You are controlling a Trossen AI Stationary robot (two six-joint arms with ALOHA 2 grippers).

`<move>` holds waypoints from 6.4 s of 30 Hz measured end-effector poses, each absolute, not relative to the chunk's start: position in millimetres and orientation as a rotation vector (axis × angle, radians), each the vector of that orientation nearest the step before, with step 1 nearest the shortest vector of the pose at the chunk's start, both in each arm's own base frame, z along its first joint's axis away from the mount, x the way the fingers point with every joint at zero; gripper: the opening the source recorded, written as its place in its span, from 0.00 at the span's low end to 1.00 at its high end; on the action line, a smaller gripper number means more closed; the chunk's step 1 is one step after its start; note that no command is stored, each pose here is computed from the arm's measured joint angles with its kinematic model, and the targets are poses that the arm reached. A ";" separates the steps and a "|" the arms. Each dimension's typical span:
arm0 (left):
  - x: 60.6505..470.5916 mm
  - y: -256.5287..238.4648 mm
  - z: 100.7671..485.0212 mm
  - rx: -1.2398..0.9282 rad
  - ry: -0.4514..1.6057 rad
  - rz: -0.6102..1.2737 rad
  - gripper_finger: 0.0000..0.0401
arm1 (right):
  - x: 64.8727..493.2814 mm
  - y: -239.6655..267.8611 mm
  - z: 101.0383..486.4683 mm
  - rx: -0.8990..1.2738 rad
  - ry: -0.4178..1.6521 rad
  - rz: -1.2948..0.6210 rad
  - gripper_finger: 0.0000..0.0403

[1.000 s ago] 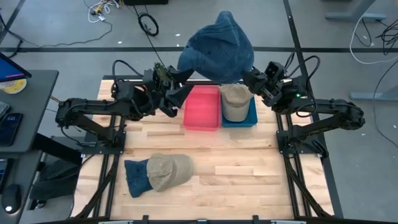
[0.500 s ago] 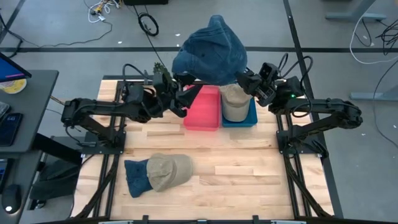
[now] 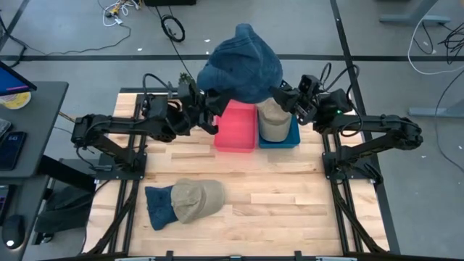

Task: Pick & Place hat
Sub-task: Put the right blue cap into the pink bin

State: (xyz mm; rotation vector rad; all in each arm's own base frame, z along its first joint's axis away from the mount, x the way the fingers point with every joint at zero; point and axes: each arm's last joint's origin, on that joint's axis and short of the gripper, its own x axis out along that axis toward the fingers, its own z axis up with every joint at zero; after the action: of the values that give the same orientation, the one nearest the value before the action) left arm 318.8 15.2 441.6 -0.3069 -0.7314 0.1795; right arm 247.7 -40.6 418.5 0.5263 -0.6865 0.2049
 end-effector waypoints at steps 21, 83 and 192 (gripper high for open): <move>314.0 6.8 443.5 -0.231 -0.597 -0.070 0.03 | 240.1 -34.3 417.2 0.605 -0.448 0.469 0.61; 276.9 3.4 431.0 -0.129 -0.079 -0.280 0.21 | 246.5 -17.5 397.1 0.555 -0.098 0.724 0.03; 345.4 -56.3 352.2 0.780 0.563 0.552 0.44 | 246.9 -126.2 245.7 1.526 -0.315 0.213 0.01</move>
State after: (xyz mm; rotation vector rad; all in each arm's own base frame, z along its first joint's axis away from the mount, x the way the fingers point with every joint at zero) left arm 345.4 -56.3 352.2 0.7800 0.5626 0.5524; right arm 246.9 -126.2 245.7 1.5261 -0.3147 0.2131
